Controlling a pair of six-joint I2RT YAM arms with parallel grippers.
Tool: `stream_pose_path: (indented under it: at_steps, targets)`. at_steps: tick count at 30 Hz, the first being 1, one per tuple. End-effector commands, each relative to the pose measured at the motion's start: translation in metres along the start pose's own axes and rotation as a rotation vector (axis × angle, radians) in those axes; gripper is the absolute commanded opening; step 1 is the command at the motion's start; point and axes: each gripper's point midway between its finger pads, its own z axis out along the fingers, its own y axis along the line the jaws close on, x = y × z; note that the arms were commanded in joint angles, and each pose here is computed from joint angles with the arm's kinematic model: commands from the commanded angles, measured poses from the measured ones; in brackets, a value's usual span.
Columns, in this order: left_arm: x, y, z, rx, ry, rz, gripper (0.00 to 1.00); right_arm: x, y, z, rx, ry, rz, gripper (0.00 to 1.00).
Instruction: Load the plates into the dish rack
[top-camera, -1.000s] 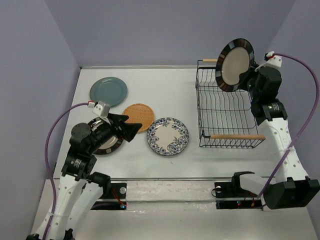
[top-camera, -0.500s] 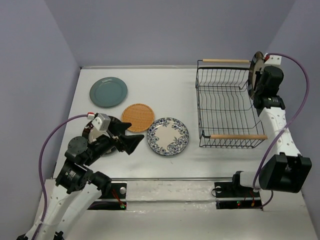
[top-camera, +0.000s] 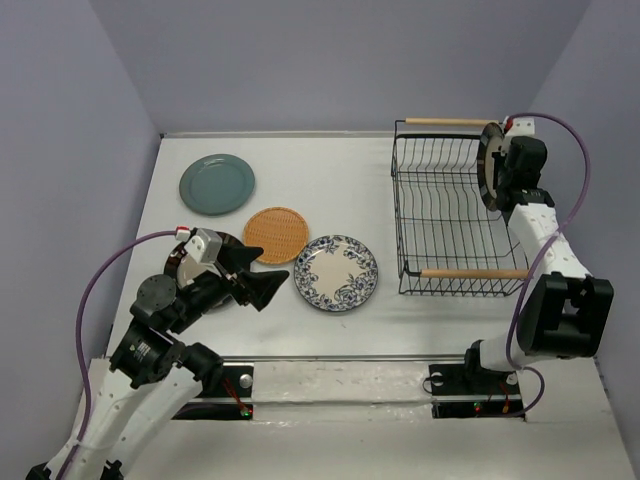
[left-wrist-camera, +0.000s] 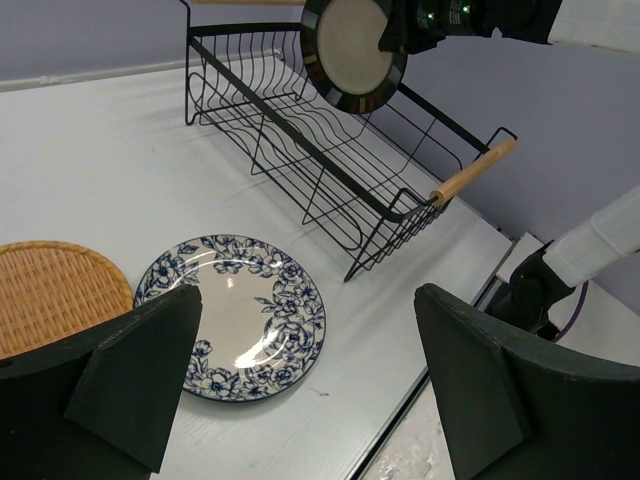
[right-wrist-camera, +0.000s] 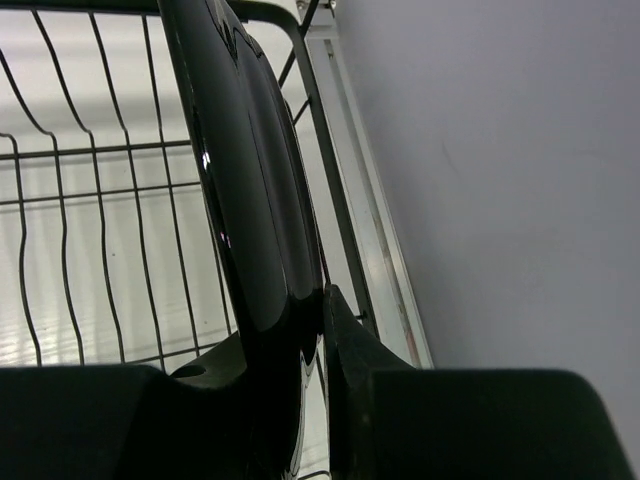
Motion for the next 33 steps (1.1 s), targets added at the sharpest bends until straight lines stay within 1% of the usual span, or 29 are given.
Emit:
stream_pose_path:
  at_steps: [1, 7, 14, 22, 28, 33]
  targets:
    - [-0.001, 0.0, 0.002, 0.004, -0.011, 0.001, 0.99, -0.068, -0.022, -0.003, 0.08, -0.256, 0.083, 0.07]
    - [0.001, 0.0, 0.005, 0.004, 0.002, -0.002, 0.99, -0.06, -0.019, 0.005, 0.068, -0.242, 0.09, 0.07]
    - [0.006, 0.001, 0.009, 0.005, 0.024, -0.009, 0.99, -0.041, -0.026, 0.016, 0.089, -0.21, 0.099, 0.07]
    - [0.008, 0.002, 0.01, 0.005, 0.03, -0.011, 0.99, -0.043, -0.027, 0.01, 0.09, -0.228, 0.118, 0.07]
    - [0.009, 0.003, 0.011, 0.001, 0.037, -0.013, 0.99, -0.022, -0.022, 0.027, 0.086, -0.173, 0.106, 0.07]
    - [0.01, 0.004, 0.012, -0.001, 0.04, -0.014, 0.99, -0.013, -0.014, 0.036, 0.064, -0.149, 0.113, 0.07]
